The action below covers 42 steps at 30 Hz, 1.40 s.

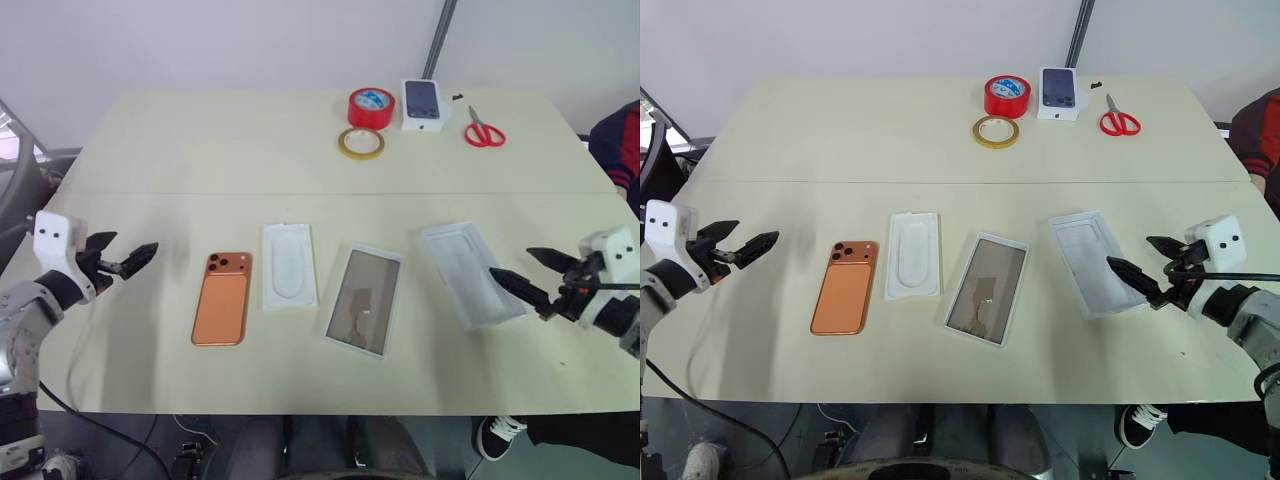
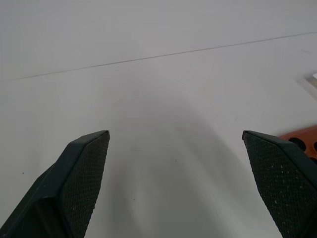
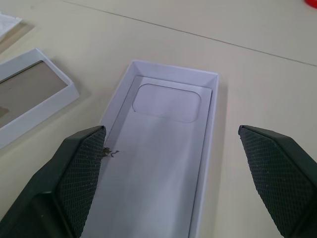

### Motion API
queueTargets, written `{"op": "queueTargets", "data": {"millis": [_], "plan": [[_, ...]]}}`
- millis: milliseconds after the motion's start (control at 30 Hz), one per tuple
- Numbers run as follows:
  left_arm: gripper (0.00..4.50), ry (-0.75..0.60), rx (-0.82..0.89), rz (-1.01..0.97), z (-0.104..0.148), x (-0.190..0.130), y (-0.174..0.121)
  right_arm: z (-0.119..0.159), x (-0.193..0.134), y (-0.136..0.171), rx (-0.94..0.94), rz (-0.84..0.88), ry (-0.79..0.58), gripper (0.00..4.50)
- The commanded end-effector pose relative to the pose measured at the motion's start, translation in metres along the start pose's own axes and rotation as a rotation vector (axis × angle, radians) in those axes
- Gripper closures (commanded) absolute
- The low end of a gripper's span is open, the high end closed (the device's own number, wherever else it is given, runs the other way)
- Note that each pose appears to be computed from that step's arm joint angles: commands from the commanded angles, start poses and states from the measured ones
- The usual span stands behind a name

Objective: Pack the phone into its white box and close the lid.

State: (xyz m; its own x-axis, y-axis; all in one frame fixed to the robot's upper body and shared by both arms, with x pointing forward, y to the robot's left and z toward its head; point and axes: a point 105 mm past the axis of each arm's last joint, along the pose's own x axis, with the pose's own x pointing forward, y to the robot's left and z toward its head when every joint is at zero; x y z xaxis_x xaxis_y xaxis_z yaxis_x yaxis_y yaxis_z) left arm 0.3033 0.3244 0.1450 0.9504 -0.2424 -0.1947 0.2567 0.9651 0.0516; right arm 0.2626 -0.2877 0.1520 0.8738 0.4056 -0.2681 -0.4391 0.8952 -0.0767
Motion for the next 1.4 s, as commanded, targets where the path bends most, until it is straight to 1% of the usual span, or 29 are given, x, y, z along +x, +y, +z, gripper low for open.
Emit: {"op": "queueTargets", "data": {"millis": [33, 233, 367, 433, 533, 633, 733, 867, 900, 1000, 1133, 1300, 1400], "plan": [[0.00, -0.061, 0.032, 0.008, 0.021, -0.003, 0.001, 0.013, 0.004, 0.007, -0.035, 0.026, -0.051, 0.02], [0.00, -0.071, 0.023, -0.004, 0.023, -0.003, -0.004, 0.022, 0.008, 0.010, -0.060, 0.041, -0.076, 0.02], [0.00, -0.085, 0.010, -0.048, 0.027, 0.006, -0.020, 0.027, 0.014, 0.019, -0.090, 0.084, -0.077, 0.02], [0.00, -0.104, -0.007, -0.093, 0.031, 0.011, -0.034, 0.028, 0.020, 0.029, -0.112, 0.123, -0.069, 0.02], [0.00, -0.121, -0.060, -0.181, 0.034, 0.020, -0.064, 0.036, 0.033, 0.050, -0.177, 0.187, -0.070, 0.02], [0.00, -0.119, -0.132, -0.264, 0.036, 0.030, -0.094, 0.043, 0.043, 0.069, -0.202, 0.241, -0.095, 0.02], [0.00, -0.047, -0.182, -0.317, 0.033, 0.041, -0.122, 0.046, 0.052, 0.090, -0.243, 0.308, -0.095, 0.02], [0.00, 0.068, -0.229, -0.409, 0.026, 0.044, -0.168, 0.051, 0.064, 0.109, -0.269, 0.370, -0.112, 0.02], [0.00, 0.093, -0.278, -0.420, 0.025, 0.044, -0.175, 0.052, 0.066, 0.114, -0.269, 0.383, -0.118, 0.02], [0.00, 0.122, -0.394, -0.402, 0.025, 0.048, -0.181, 0.051, 0.067, 0.120, -0.267, 0.398, -0.121, 0.02], [0.00, 0.159, -0.461, -0.331, 0.022, 0.052, -0.177, 0.045, 0.065, 0.118, -0.261, 0.397, -0.103, 0.02], [0.00, 0.236, -0.445, -0.282, 0.012, 0.051, -0.180, 0.042, 0.065, 0.115, -0.262, 0.395, -0.093, 0.02], [0.00, 0.269, -0.449, -0.285, 0.008, 0.053, -0.188, 0.042, 0.066, 0.116, -0.262, 0.396, -0.093, 0.02]]}}
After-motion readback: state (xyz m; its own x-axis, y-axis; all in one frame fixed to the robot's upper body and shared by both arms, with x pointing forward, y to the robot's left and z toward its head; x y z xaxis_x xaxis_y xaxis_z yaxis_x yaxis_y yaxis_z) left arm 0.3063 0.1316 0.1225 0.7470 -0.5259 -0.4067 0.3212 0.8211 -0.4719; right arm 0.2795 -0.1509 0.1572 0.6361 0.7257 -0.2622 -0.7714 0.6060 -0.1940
